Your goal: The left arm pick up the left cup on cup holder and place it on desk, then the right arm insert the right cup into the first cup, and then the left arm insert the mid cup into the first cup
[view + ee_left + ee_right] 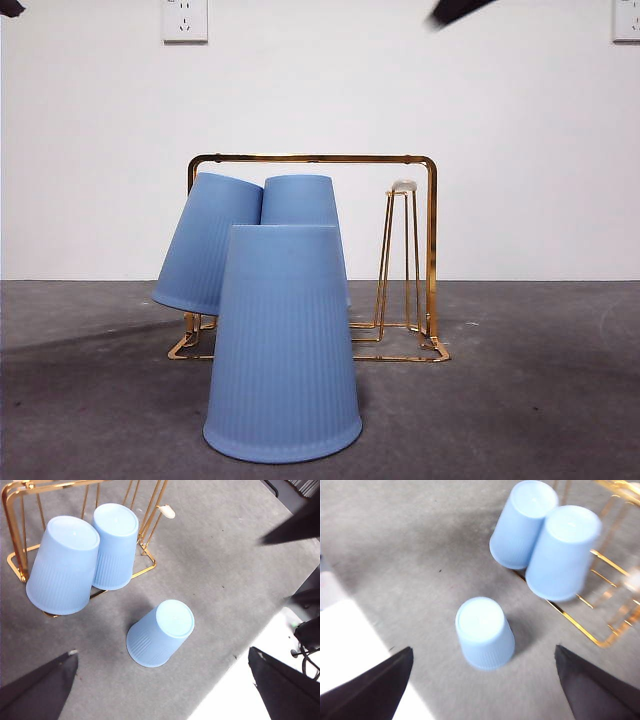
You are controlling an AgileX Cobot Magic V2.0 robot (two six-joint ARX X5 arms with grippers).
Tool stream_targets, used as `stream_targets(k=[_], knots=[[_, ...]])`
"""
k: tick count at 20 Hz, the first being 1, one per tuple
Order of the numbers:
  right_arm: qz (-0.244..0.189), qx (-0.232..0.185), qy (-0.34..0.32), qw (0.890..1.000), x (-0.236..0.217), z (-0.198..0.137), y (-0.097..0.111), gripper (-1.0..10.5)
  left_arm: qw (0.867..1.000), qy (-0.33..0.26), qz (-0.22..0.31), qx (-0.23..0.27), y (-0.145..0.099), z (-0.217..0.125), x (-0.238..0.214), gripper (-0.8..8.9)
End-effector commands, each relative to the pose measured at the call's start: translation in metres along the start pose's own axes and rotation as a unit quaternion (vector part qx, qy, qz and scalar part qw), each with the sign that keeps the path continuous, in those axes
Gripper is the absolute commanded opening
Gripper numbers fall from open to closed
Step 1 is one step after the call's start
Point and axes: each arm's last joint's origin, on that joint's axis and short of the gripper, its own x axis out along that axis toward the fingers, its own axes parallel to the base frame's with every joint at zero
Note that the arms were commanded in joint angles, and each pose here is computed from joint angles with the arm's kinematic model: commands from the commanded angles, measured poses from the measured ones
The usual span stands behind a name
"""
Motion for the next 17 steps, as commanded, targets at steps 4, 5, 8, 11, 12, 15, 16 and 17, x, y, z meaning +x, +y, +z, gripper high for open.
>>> stream_targets(k=[4, 5, 8, 11, 12, 15, 16, 17], knots=[[0.019, 0.023, -0.060, 0.998, -0.067, -0.018, -0.005, 4.5, 1.000, 0.000, -0.002, 0.023, 0.001, 0.007, 0.004, 5.93], [0.020, 0.023, -0.062, 0.998, -0.075, -0.023, -0.006, 4.5, 1.000, 0.003, -0.002, 0.022, 0.002, 0.008, 0.006, 5.93], [0.025, 0.031, -0.080, 0.996, -0.093, -0.034, -0.009, 4.5, 1.000, 0.001, 0.014, 0.024, 0.009, 0.015, 0.018, 5.91], [0.028, 0.041, -0.094, 0.994, -0.100, -0.036, -0.010, 4.5, 0.998, 0.000, 0.057, 0.035, 0.023, 0.028, 0.042, 5.91], [0.027, 0.041, -0.095, 0.994, -0.100, -0.037, -0.010, 4.5, 0.997, 0.002, 0.065, 0.040, 0.029, 0.032, 0.053, 5.92], [0.026, 0.041, -0.095, 0.994, -0.100, -0.036, -0.010, 4.5, 0.996, 0.020, 0.065, 0.065, 0.045, 0.040, 0.087, 5.92], [0.026, 0.041, -0.095, 0.994, -0.100, -0.036, -0.010, 4.5, 0.994, 0.030, 0.064, 0.077, 0.051, 0.040, 0.097, 5.91], [0.026, 0.042, -0.095, 0.994, -0.100, -0.036, -0.010, 4.5, 0.994, 0.037, 0.064, 0.084, 0.056, 0.041, 0.108, 5.91]])
